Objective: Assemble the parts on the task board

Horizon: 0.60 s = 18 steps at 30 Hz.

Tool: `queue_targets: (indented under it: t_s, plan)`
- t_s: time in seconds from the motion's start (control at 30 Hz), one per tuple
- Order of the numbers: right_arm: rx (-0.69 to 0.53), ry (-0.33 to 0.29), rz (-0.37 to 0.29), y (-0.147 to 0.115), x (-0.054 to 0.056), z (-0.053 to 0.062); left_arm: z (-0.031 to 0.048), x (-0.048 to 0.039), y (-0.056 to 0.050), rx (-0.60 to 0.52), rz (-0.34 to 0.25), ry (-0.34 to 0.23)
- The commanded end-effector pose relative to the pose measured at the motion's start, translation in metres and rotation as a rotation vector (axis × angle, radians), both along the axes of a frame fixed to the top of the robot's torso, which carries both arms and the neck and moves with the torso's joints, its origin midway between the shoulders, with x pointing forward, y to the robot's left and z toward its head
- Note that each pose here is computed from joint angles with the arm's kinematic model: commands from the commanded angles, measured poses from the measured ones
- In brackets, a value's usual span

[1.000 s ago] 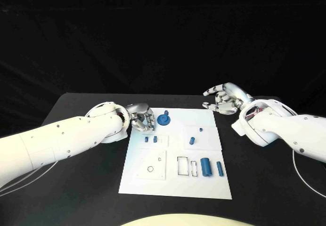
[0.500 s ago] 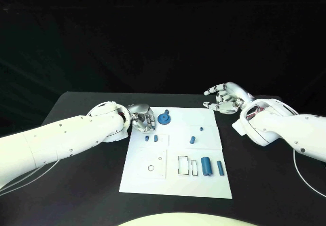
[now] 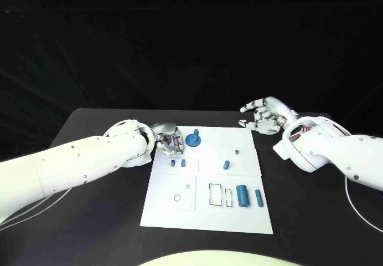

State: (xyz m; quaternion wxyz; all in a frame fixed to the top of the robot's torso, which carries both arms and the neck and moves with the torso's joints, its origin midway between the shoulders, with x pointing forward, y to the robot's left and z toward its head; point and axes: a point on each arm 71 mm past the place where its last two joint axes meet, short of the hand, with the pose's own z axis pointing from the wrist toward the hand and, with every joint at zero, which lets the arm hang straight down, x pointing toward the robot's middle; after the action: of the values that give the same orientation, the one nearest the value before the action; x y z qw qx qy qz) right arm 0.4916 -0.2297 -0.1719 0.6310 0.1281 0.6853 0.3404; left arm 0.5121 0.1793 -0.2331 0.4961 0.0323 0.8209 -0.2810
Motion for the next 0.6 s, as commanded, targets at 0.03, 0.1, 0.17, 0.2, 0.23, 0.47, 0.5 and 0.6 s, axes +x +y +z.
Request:
queue_targets:
  t_s: [0.03,0.1,0.17,0.2,0.23,0.47,0.5,0.6]
  plan:
    - [-0.002,-0.008,0.011,0.0009,-0.0006,0.0003,-0.0033,-0.0018,-0.0025,0.01,-0.016,0.022]
    - [-0.002,-0.008,0.011,0.0008,-0.0006,0.0003,-0.004,-0.0018,-0.0027,0.013,-0.015,0.025]
    - [-0.002,-0.008,0.011,0.0007,-0.0006,0.0003,-0.0045,-0.0016,-0.0026,0.015,-0.015,0.026]
    - [-0.002,-0.008,0.011,0.0007,-0.0006,0.0003,-0.0048,-0.0015,-0.0026,0.017,-0.014,0.027]
    - [-0.002,-0.008,0.011,0.0007,-0.0006,0.0003,-0.005,-0.0013,-0.0025,0.018,-0.013,0.028]
    - [-0.002,-0.007,0.011,0.0007,-0.0006,0.0003,-0.0069,0.0001,-0.0015,0.027,-0.004,0.034]
    - [-0.002,-0.007,0.011,0.0007,-0.0006,0.0003,-0.0072,0.0002,-0.0014,0.028,-0.004,0.035]
    - [-0.002,-0.008,0.011,0.0006,-0.0006,0.0003,-0.0082,0.0004,-0.0011,0.031,-0.002,0.038]
